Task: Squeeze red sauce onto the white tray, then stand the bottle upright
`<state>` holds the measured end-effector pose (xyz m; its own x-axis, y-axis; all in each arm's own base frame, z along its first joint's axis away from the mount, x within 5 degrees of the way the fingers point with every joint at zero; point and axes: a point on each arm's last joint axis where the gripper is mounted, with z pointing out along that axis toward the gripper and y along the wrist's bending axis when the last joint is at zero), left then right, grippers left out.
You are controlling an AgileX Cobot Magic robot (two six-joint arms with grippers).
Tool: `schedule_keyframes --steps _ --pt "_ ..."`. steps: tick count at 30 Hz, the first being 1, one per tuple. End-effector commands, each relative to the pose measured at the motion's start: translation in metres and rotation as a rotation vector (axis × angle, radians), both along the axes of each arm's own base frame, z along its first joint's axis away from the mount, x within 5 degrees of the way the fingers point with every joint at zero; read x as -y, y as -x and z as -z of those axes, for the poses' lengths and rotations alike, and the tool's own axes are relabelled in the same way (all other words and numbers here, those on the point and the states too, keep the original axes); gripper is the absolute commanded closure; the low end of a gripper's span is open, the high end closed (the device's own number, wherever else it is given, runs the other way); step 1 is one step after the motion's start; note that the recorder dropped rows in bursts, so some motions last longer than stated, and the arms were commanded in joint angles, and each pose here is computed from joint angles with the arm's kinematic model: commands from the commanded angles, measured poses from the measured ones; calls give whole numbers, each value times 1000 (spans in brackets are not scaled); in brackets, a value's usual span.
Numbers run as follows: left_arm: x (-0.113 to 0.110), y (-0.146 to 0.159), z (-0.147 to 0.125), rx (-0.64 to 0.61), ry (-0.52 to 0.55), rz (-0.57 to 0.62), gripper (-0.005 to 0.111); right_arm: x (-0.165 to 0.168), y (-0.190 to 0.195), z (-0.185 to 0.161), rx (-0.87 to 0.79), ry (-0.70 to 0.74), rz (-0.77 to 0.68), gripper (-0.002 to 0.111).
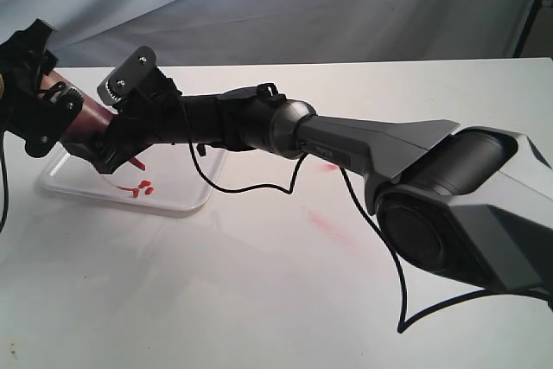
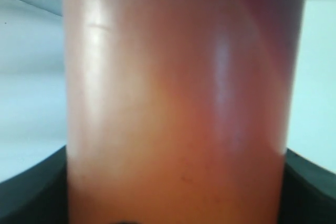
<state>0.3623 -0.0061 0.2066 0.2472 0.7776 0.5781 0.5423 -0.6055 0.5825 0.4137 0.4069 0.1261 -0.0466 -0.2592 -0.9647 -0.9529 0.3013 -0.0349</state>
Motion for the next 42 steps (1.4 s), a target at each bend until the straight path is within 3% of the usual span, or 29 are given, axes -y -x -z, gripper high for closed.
schedule_keyframes --steps 1,6,14,21,25,40,42 --pt "2 0 -9 29 7 -2 107 -5 3 -4 37 2 -5 25" --pt "2 0 -9 29 7 -2 107 -16 10 -1 137 76 28 28" --pt "2 0 -9 29 8 -3 107 -16 9 0 141 85 40 38" --pt "2 0 -9 29 8 -3 107 -16 9 0 154 91 37 78" --pt "2 0 -9 29 8 -3 107 -15 8 0 162 99 46 108" --pt "2 0 -9 29 8 -3 107 -15 8 0 169 101 44 108" --pt "2 0 -9 29 8 -3 107 -15 8 0 167 101 44 104"
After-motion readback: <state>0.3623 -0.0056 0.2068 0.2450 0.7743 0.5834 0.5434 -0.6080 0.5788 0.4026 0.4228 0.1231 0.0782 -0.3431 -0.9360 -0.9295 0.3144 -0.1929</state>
